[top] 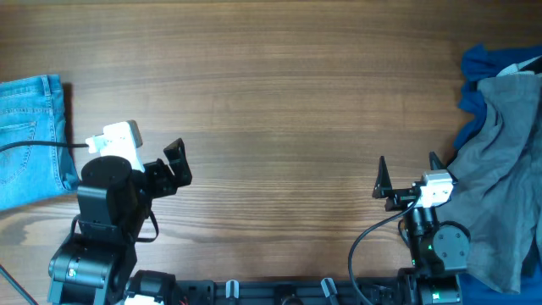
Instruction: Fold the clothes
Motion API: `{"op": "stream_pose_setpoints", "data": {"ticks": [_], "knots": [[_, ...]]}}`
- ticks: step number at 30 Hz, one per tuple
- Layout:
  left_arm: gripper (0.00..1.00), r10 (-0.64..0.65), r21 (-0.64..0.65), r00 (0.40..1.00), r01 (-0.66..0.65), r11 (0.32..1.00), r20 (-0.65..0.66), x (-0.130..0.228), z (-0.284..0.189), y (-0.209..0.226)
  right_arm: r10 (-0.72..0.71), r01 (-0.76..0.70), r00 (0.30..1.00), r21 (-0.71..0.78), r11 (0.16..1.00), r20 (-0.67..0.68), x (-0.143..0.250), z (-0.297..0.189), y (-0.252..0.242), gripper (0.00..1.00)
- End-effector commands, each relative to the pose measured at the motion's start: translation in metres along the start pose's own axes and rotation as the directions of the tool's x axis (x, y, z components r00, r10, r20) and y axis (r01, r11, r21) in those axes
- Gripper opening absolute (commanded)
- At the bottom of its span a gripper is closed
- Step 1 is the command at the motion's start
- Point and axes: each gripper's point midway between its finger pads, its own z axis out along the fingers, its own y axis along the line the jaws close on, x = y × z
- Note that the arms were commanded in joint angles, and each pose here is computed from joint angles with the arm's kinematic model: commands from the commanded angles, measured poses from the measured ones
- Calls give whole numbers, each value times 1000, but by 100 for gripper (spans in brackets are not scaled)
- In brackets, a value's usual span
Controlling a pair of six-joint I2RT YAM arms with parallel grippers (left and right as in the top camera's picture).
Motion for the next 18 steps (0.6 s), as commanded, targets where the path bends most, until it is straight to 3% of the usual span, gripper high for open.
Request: {"op": "stream_pose_setpoints", "data": {"ticks": [1,12,18], "knots": [[100,-13,-7,1000,13,1000,6,0,0,1,-14,14,1000,-10,1000,17,-4,-1,1,100],[100,-72,-45,997,72,996,1,17,-11,25,-14,14,1000,-10,1000,17,-4,-1,1,100],[100,-54,36,995,52,998,84,43,-5,38,-14,14,1000,-10,1000,17,-4,-1,1,100]]}}
